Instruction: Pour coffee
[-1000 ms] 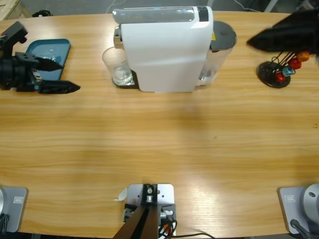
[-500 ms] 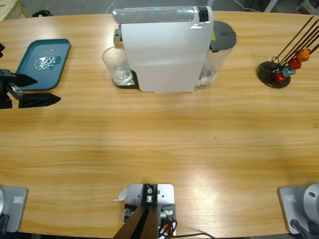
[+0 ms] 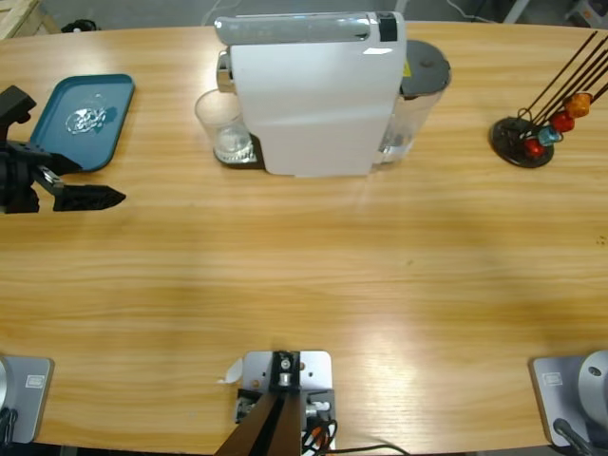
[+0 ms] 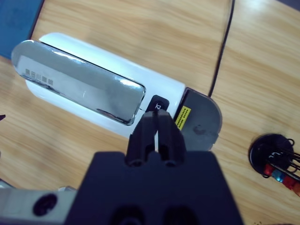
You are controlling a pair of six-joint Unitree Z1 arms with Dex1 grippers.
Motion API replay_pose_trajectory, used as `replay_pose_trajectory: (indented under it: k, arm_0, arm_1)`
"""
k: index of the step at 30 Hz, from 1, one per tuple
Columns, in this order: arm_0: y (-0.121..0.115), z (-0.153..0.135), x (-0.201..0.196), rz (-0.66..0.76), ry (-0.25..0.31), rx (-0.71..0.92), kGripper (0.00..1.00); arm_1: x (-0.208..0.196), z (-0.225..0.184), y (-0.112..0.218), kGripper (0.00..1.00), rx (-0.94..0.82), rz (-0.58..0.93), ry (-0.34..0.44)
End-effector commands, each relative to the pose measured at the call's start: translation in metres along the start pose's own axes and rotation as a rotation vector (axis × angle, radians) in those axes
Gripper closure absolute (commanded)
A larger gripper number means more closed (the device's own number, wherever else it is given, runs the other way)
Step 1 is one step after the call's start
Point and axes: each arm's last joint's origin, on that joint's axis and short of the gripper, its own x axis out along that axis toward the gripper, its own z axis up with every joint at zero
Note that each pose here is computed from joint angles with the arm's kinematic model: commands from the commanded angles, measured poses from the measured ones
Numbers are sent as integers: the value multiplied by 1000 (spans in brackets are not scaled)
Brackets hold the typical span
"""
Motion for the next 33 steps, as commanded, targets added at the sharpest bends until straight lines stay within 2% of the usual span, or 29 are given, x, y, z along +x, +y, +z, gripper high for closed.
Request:
replay_pose_trajectory:
  k: [1, 14, 26, 33]
  arm_0:
    - [1, -6, 17, 5, 69, -8, 4]
    - [1, -5, 20, 5, 76, -6, 4]
    - [1, -5, 22, 4, 80, -4, 4]
    - [1, -6, 23, 4, 87, -5, 4]
  arm_1:
    - [27, 3, -7, 1000, -1, -9, 74]
    - [51, 1, -7, 1000, -10, -14, 134]
    - [55, 2, -9, 1000, -4, -14, 142]
    - [64, -4, -10, 1000, -3, -9, 176]
